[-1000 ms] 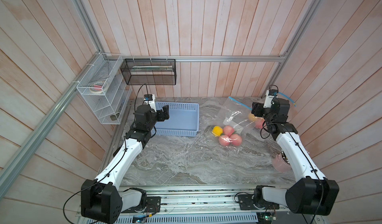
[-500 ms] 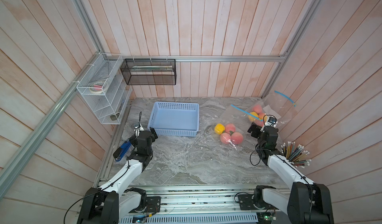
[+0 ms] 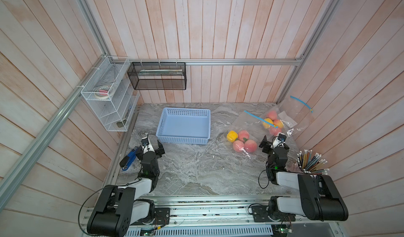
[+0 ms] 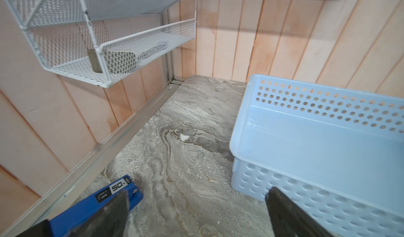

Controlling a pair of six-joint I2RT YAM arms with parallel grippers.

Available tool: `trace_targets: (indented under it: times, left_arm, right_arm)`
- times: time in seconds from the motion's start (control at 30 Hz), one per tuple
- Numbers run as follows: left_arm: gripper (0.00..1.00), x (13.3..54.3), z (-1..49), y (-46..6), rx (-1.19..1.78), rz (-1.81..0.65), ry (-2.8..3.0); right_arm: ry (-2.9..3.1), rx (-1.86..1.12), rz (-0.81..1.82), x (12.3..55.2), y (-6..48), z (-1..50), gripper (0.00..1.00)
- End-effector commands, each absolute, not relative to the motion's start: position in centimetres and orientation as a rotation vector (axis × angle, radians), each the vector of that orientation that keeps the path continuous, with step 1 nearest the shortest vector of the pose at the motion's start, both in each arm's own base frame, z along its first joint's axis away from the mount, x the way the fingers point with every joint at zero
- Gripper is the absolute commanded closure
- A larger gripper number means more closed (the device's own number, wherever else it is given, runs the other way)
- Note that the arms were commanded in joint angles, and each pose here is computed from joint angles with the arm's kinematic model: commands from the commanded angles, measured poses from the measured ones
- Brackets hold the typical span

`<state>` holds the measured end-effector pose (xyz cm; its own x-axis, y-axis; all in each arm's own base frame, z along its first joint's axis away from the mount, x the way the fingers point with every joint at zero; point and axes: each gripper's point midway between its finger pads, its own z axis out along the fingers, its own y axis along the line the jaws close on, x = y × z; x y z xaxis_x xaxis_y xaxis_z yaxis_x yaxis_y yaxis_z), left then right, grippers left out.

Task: Place the peach in a zip-top bag and seal the zipper
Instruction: Reset both arms

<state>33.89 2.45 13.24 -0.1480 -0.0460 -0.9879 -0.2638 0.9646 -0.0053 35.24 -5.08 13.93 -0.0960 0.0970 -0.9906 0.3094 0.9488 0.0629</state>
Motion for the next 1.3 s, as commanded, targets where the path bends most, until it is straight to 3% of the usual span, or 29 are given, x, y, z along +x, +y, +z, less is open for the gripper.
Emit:
trace_targets:
  times: [0.0,0.7,1.27]
  left_arm:
    - [0.0,34.5,16.9,-0.2,-0.031,0.112,1.543]
    - [0.0,38.0,13.5,2.1,-0.141,0.147,1.642]
    - [0.0,38.2,13.4,2.2,-0.144,0.134,1.652]
  right_arm:
    - [1.562,0.246,-0.161,35.2,-4.3,15.5,0.02]
    - [1.605,0.273,-0.178,36.3,-4.7,13.4,0.02]
    - [1.604,0.272,-0.178,36.3,-4.7,13.4,0.02]
